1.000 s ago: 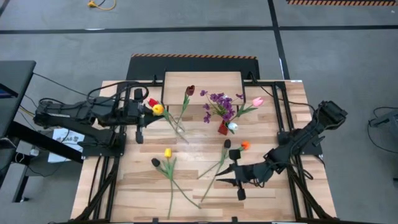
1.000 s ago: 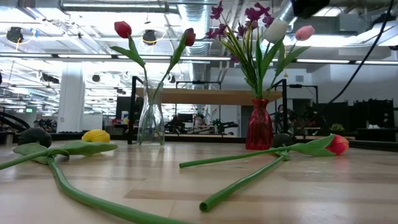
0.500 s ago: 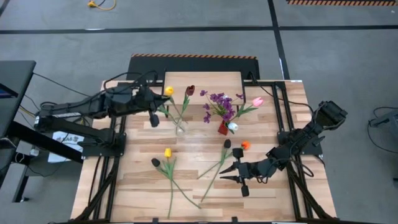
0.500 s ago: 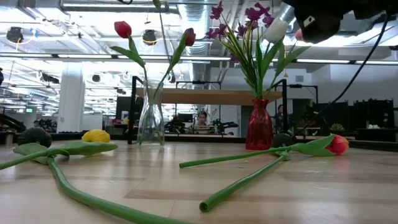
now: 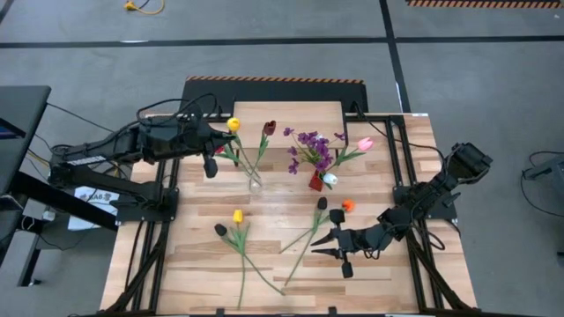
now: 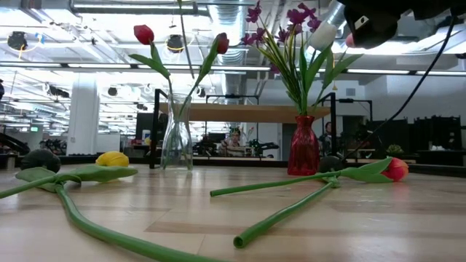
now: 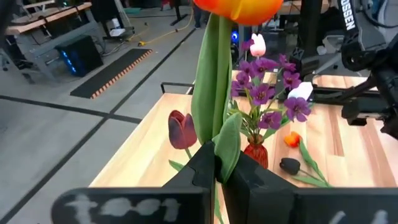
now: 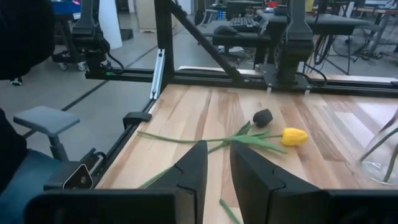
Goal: Pick and place flowers into a vace then onto a shelf
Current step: Put the yellow orange flower into the transparent flower vase
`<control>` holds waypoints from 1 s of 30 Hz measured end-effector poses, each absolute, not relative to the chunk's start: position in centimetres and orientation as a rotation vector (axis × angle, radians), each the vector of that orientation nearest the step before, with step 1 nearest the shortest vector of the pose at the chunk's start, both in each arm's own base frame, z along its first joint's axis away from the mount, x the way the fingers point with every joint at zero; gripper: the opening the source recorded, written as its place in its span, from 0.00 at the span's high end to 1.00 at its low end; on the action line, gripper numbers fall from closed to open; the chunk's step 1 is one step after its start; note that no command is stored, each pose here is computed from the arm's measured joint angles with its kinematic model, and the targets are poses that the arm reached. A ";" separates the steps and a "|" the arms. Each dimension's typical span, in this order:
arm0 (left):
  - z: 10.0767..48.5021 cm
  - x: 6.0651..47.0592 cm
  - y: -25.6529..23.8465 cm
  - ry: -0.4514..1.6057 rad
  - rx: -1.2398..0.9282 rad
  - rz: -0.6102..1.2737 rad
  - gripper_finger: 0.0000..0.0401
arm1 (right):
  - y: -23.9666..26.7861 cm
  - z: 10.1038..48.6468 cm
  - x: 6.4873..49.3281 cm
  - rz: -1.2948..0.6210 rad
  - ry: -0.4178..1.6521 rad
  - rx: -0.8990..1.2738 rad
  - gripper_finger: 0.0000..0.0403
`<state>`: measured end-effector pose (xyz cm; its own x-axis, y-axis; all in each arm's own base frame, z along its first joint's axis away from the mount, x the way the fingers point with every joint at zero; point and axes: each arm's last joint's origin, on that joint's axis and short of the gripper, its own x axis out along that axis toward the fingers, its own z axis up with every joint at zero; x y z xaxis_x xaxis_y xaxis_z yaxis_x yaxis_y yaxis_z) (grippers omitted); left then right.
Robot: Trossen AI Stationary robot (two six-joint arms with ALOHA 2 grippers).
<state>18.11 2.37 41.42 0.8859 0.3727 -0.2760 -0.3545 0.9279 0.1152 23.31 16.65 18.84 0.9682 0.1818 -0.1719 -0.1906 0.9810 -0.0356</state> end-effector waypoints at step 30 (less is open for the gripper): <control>39.3 19.3 2.7 0.430 0.119 0.470 1.00 | 16.7 18.9 23.3 0.189 0.169 -0.042 0.84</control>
<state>19.31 2.74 39.25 0.8041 0.4622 -0.3738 -0.4129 0.8867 0.2081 23.31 16.68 18.86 0.9680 0.1834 -0.1713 -0.1906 0.9813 -0.0261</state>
